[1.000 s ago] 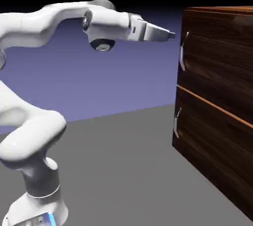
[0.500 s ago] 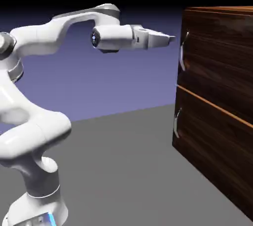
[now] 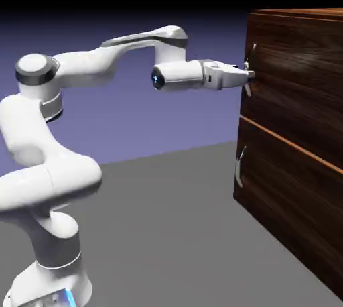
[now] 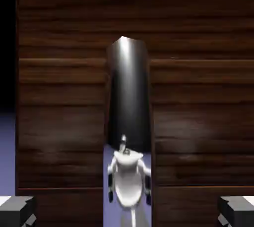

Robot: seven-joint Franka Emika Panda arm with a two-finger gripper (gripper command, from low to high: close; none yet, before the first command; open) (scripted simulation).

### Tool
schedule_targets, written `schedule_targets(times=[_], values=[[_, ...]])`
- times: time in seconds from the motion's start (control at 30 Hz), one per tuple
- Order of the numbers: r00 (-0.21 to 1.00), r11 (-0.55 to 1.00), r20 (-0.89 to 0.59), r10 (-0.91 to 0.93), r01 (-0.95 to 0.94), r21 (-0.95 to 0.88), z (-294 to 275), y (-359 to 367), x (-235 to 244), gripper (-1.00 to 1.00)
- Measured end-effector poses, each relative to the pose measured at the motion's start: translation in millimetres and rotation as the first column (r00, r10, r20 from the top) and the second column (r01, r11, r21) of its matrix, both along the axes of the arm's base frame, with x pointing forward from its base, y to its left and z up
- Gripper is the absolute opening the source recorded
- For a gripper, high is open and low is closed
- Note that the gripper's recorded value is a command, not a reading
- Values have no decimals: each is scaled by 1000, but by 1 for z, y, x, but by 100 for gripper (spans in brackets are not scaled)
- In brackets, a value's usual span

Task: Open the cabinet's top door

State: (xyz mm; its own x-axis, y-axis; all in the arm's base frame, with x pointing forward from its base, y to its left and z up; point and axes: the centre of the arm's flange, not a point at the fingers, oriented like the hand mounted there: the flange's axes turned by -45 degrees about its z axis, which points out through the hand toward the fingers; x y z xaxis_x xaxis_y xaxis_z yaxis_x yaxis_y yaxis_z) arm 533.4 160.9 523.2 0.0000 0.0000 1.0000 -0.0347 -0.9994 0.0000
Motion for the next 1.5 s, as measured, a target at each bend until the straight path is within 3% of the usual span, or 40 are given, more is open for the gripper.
schedule_targets(times=[0.9,1.5], values=[[885,885,0,466,-466,0,0,-118,-220,-100],[729,729,0,684,-684,0,0,-225,-310,-100]])
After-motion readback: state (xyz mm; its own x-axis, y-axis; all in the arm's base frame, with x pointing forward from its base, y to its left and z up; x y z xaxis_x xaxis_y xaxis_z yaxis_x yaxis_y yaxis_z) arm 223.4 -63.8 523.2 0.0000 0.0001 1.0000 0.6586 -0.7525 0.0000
